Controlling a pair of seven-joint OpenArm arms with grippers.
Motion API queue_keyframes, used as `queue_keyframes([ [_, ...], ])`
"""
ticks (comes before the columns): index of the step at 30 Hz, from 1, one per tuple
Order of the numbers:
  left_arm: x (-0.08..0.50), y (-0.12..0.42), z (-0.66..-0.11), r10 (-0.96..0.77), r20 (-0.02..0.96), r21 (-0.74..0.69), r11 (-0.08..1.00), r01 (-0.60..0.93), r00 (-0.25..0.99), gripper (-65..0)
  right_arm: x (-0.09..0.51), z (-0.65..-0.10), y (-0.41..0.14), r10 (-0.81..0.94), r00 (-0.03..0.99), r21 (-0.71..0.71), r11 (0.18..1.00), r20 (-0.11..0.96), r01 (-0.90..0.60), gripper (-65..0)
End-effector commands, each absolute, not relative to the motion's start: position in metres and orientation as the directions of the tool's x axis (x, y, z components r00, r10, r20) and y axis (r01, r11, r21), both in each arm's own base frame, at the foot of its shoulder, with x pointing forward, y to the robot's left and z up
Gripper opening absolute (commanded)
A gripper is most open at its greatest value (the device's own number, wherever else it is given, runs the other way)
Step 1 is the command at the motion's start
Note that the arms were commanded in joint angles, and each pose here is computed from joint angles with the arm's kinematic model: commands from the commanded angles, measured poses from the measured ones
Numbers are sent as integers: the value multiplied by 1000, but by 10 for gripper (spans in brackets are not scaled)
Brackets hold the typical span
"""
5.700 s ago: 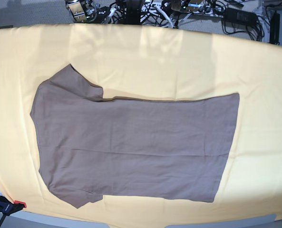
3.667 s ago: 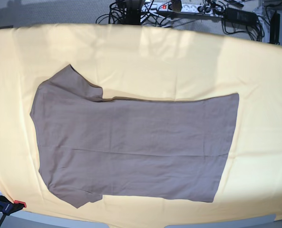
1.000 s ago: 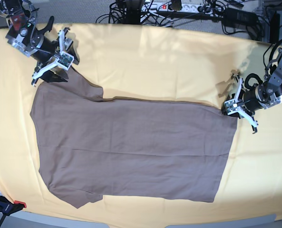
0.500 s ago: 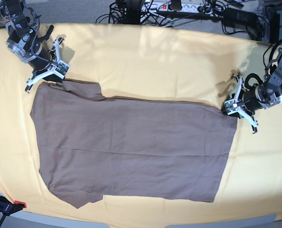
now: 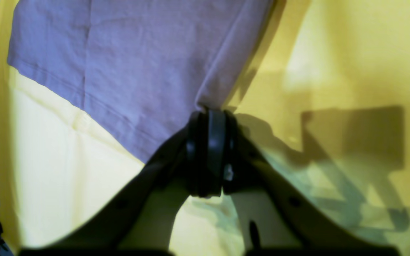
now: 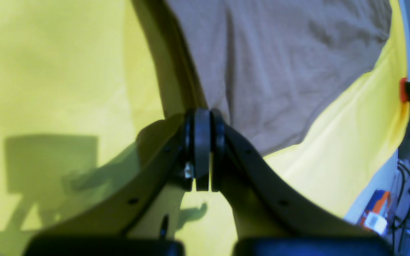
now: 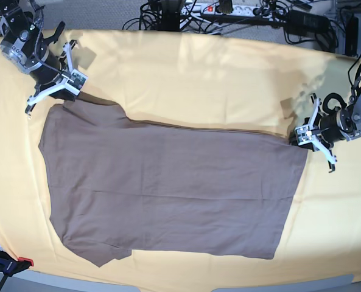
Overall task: Fold the T-shirt properly
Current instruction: 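Pull the grasped shoulder corners toward the robot to shift the shirt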
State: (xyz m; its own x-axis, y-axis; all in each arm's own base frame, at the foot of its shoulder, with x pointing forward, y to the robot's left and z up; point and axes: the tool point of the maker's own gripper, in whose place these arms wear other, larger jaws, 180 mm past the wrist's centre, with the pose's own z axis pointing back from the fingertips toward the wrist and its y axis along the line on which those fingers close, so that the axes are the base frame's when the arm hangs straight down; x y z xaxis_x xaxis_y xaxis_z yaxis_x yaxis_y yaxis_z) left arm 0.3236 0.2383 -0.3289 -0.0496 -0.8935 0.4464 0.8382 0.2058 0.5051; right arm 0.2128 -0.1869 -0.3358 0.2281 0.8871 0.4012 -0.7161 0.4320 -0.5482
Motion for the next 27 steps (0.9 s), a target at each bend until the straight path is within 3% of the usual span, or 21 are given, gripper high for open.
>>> queue_keyframes([
  [1, 332, 245, -312, -896, 439, 536, 202, 820, -65, -650, 213, -327, -186, 894, 207, -568, 417, 398, -709, -650],
  [7, 295, 233, -325, -876, 480, 390, 160, 907, -52, -650, 175, -330, -177, 890, 242, -511, 425, 386, -747, -650],
  [14, 243, 227, -326, -892, 434, 316, 20, 949, -126, -650, 133, -325, -172, 918, 236, -502, 374, 318, -780, -650],
  [20, 208, 234, -317, -921, 332, 266, -118, 957, -206, -650, 86, -340, -185, 934, 283, -433, 352, 217, -830, -650],
  [27, 182, 233, -305, -920, 313, 199, -177, 964, -234, -650, 48, -347, -193, 941, 306, -359, 338, 145, -870, -650],
])
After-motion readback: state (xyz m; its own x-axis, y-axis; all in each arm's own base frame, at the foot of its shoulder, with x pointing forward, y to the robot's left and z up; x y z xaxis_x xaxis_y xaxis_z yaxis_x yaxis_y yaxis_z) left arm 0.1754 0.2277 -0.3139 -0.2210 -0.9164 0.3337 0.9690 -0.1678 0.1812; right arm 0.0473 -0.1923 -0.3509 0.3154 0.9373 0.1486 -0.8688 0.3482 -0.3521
